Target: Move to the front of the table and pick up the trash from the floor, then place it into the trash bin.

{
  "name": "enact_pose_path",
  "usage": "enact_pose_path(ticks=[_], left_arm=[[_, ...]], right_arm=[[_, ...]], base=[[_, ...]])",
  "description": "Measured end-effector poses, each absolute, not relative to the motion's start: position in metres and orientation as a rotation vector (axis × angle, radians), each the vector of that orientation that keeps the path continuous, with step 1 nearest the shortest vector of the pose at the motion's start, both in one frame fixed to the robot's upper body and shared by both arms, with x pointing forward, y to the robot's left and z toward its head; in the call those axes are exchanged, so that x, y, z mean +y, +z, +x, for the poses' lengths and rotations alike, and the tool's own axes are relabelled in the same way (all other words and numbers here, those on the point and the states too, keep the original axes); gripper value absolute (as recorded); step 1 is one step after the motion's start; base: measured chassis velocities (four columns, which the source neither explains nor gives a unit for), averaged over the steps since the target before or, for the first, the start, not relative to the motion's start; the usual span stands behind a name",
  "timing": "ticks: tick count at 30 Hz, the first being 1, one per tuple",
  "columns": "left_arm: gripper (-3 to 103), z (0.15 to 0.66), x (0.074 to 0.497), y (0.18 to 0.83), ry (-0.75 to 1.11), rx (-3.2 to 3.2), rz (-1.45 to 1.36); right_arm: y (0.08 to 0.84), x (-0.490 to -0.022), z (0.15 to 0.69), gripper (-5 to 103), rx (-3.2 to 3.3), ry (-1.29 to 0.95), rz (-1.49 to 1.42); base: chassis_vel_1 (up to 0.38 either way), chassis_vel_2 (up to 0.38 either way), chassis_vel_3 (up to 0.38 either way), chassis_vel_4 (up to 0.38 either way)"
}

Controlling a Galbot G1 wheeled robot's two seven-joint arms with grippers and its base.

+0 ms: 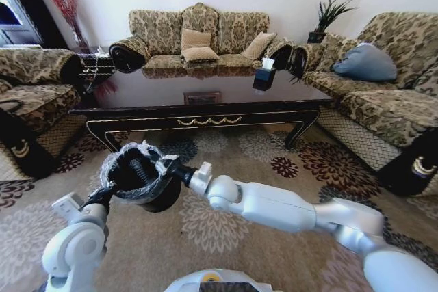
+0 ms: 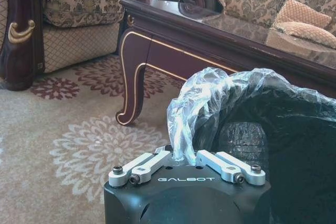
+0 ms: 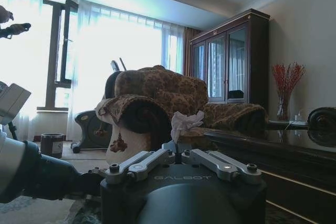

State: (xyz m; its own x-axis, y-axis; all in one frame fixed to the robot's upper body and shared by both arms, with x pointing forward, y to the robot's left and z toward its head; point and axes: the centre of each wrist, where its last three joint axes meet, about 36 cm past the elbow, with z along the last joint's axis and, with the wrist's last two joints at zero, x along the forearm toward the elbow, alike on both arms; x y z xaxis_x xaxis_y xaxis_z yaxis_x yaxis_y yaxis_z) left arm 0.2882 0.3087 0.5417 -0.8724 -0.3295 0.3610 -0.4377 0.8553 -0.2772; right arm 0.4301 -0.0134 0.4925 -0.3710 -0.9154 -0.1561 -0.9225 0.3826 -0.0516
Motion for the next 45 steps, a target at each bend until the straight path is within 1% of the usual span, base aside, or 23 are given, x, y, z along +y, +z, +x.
enact_pose_path(ticks=[2,3,4,6,10,12,15,16,17,19,20,21,22,24,25,27,32,45], left_arm=[[3,0.288,0.309,0.543,0.511,-2.734,0.58],[3,0.287,0.31,0.544,0.511,-2.735,0.58],[3,0.286,0.31,0.544,0.511,-2.736,0.58],[3,0.286,0.309,0.545,0.512,-2.738,0.579],[3,0.283,0.308,0.546,0.513,-2.738,0.581],[3,0.282,0.308,0.547,0.513,-2.738,0.581],[3,0.279,0.307,0.549,0.511,-2.741,0.585],[3,0.279,0.307,0.549,0.511,-2.741,0.585],[3,0.278,0.307,0.549,0.511,-2.743,0.586],[3,0.277,0.307,0.55,0.511,-2.744,0.586],[3,0.276,0.307,0.551,0.51,-2.746,0.589],[3,0.275,0.307,0.552,0.51,-2.747,0.589],[3,0.274,0.307,0.552,0.51,-2.748,0.59],[3,0.272,0.306,0.554,0.511,-2.751,0.59],[3,0.272,0.306,0.554,0.511,-2.751,0.59],[3,0.271,0.306,0.555,0.511,-2.753,0.589],[3,0.269,0.305,0.556,0.511,-2.754,0.593],[3,0.269,0.304,0.556,0.521,-2.753,0.595]], right_arm=[[0.491,-0.011,0.429,8,2.479,0.064,-1.666],[0.49,-0.011,0.428,8,2.482,0.061,-1.667],[0.489,-0.011,0.428,18,2.485,0.055,-1.667],[0.488,-0.011,0.427,18,2.487,0.051,-1.669],[0.484,-0.013,0.424,40,2.496,0.04,-1.672],[0.483,-0.015,0.423,40,2.5,0.038,-1.671],[0.483,-0.019,0.422,56,2.512,0.025,-1.66],[0.483,-0.019,0.422,56,2.512,0.025,-1.66],[0.483,-0.021,0.422,61,2.518,0.021,-1.655],[0.484,-0.022,0.422,61,2.524,0.018,-1.65],[0.483,-0.025,0.423,73,2.54,0.009,-1.636],[0.483,-0.028,0.423,78,2.549,0.003,-1.628],[0.482,-0.029,0.424,78,2.554,-0.001,-1.623],[0.48,-0.035,0.425,89,2.57,-0.01,-1.604],[0.48,-0.035,0.425,89,2.57,-0.01,-1.604],[0.48,-0.039,0.425,97,2.578,-0.009,-1.595],[0.48,-0.047,0.424,100,2.59,-0.013,-1.58],[0.486,-0.062,0.424,100,2.603,-0.025,-1.559]], base=[[0.0,0.0,0.0,0.0],[0.0,0.0,0.0,0.0],[0.0,0.0,0.0,0.0],[0.0,0.0,0.0,0.0],[0.0,0.0,0.0,0.0],[0.0,0.0,0.0,0.0],[0.0,0.0,0.0,0.0],[0.0,0.0,0.0,0.0],[0.0,0.0,0.0,0.0],[0.0,0.0,0.0,0.0],[0.0,0.0,0.0,0.0],[0.0,0.0,0.0,0.0],[0.0,0.0,0.0,0.0],[0.0,0.0,0.0,0.0],[0.0,0.0,0.0,0.0],[0.0,0.0,0.0,0.0],[0.0,0.0,0.0,0.0],[0.0,0.0,0.0,0.0]])
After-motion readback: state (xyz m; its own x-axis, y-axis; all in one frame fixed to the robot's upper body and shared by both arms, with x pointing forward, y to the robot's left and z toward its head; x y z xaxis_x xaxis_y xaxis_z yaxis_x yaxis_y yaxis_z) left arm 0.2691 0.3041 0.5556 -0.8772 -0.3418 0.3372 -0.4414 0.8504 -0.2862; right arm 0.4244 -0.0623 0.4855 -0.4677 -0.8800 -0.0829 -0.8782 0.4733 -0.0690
